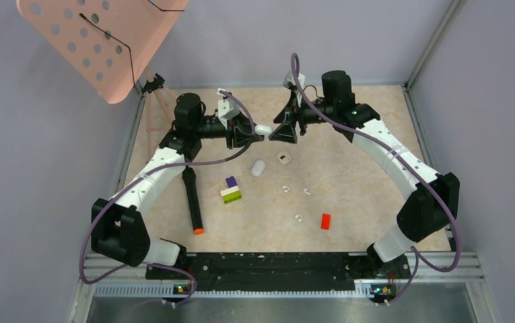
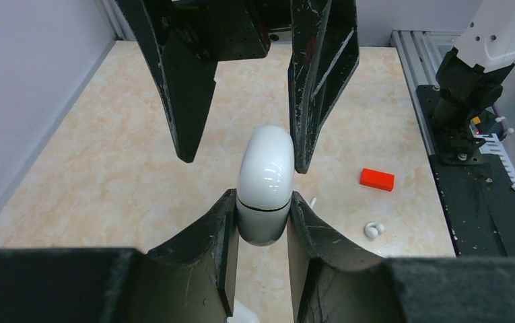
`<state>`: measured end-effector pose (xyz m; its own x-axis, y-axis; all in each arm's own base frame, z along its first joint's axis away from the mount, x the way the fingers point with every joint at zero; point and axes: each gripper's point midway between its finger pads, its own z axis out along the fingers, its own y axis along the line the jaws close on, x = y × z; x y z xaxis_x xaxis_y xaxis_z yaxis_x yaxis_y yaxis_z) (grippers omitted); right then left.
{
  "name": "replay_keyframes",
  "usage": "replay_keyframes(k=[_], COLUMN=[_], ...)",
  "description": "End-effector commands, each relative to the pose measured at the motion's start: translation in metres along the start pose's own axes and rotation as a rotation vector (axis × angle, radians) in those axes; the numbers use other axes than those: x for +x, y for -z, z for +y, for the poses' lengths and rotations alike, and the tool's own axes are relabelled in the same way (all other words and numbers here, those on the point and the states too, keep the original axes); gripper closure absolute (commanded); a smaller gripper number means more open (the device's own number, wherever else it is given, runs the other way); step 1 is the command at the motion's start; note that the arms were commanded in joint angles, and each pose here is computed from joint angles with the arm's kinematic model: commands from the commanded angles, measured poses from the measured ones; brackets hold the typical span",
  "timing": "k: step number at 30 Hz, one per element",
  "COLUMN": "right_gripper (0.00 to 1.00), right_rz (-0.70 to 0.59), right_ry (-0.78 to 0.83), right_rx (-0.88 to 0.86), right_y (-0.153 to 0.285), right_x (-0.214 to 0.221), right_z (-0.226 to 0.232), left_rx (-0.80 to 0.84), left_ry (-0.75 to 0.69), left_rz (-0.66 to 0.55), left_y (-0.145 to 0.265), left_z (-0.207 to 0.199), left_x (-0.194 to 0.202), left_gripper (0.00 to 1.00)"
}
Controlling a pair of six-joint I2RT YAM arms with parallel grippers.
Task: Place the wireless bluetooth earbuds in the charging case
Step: Open the charging case.
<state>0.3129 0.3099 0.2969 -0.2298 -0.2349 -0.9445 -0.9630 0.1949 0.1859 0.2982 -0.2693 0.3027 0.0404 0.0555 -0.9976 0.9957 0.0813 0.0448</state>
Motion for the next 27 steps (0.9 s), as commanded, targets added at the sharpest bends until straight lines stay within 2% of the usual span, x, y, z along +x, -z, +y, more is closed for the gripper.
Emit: replay_keyframes(k=[1, 10, 16, 22, 27], right_gripper=[0.32, 0.4, 0.44, 0.43, 0.36], right_rz=[-0.084, -0.146, -0.148, -0.16, -0.184], right_ry=[0.061, -0.088, -0.107, -0.115, -0.11], right_rx=[-0.026, 0.014, 0.028, 0.025, 0.014], right_y=[-0.003, 0.002, 0.005, 0.01, 0.031], right_x=[-0.042, -0.057, -0.056, -0.064, -0.091], right_z=[0.006, -0.011, -0.017, -0.011, 0.001], left_rx=[0.057, 0.084, 0.072, 0.017, -0.021], left_ry=[-0.105, -0.136, -0.122, 0.018, 0.11], left_rz=[-0.033, -0.037, -0.049, -0.094, -0.122], left_y=[-0.003, -0.006, -0.007, -0.009, -0.009], left_z=[-0.01, -0.013, -0.011, -0.003, 0.005], left_x=[-0.022, -0.021, -0.019, -0.016, -0.014], left_gripper=[1.0, 1.0, 1.0, 1.0, 1.0])
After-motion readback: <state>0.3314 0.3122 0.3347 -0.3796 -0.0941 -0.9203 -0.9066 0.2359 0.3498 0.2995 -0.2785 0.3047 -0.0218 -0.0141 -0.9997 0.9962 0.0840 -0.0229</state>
